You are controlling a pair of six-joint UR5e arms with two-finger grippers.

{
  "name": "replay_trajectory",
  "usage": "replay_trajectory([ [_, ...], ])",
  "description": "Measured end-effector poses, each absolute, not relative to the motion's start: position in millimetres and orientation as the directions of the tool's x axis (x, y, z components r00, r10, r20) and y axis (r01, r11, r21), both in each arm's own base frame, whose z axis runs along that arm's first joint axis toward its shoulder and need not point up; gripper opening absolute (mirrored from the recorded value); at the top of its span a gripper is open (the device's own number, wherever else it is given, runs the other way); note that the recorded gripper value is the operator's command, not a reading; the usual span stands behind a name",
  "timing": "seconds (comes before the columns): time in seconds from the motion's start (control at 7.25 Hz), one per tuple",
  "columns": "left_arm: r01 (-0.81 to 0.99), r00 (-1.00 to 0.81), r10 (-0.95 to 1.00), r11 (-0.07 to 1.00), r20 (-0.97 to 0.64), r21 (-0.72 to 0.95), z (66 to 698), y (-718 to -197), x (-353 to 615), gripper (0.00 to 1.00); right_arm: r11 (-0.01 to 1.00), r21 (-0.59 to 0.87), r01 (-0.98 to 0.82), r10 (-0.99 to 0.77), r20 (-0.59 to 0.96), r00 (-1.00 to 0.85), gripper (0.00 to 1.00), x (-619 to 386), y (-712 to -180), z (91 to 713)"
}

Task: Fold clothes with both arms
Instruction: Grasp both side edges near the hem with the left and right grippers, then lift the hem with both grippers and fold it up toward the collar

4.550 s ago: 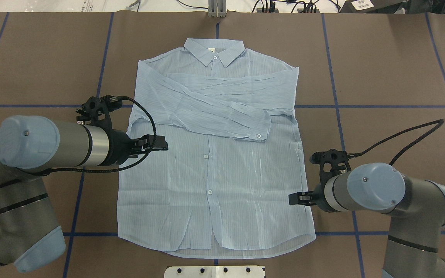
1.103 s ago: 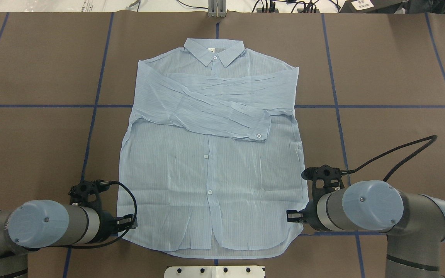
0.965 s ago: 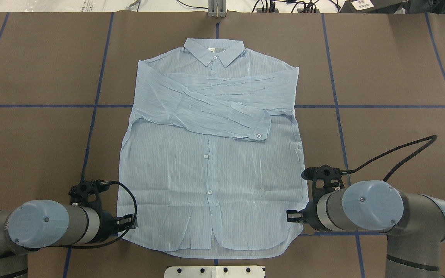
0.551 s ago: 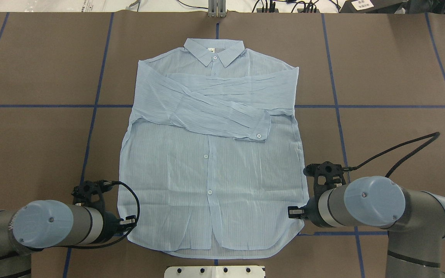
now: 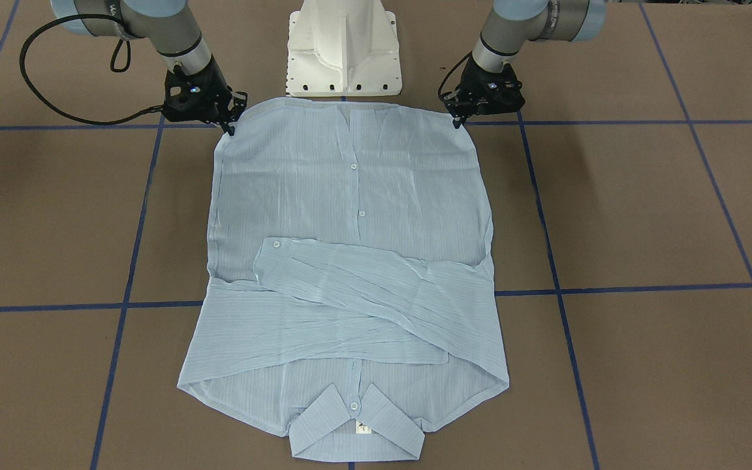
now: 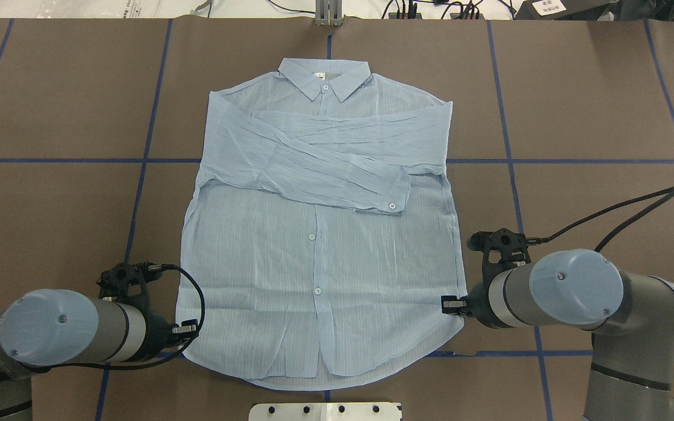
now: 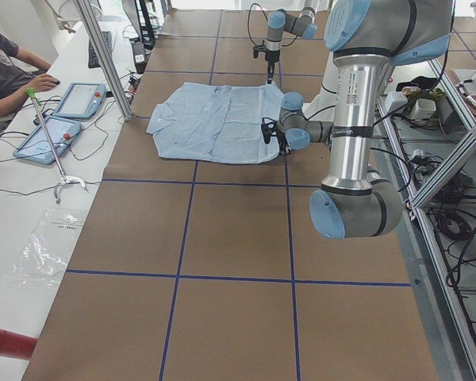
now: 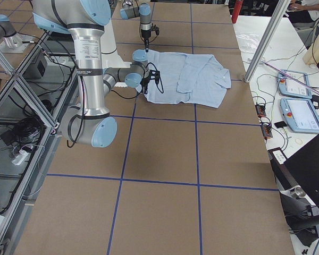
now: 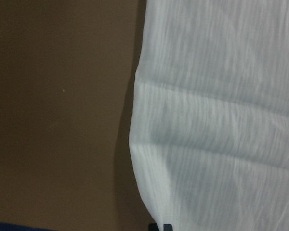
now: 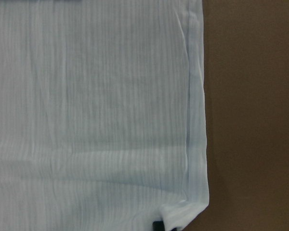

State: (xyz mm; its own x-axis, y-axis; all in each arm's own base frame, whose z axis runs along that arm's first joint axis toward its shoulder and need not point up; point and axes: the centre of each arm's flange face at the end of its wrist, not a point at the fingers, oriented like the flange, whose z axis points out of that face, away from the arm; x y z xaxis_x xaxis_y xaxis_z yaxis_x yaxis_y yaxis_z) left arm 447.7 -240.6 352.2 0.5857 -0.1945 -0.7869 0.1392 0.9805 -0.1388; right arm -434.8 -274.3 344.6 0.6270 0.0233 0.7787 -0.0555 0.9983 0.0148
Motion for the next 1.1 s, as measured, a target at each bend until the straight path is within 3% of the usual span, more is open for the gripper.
replay_trajectory([
  [1.1,0.125,0.585,-0.150,0.988,-0.797,-0.095,343,-281,417,0.00,0.997,-0.009,-0.080,0.053,0.817,0.574,0.00,-404,-298,320],
])
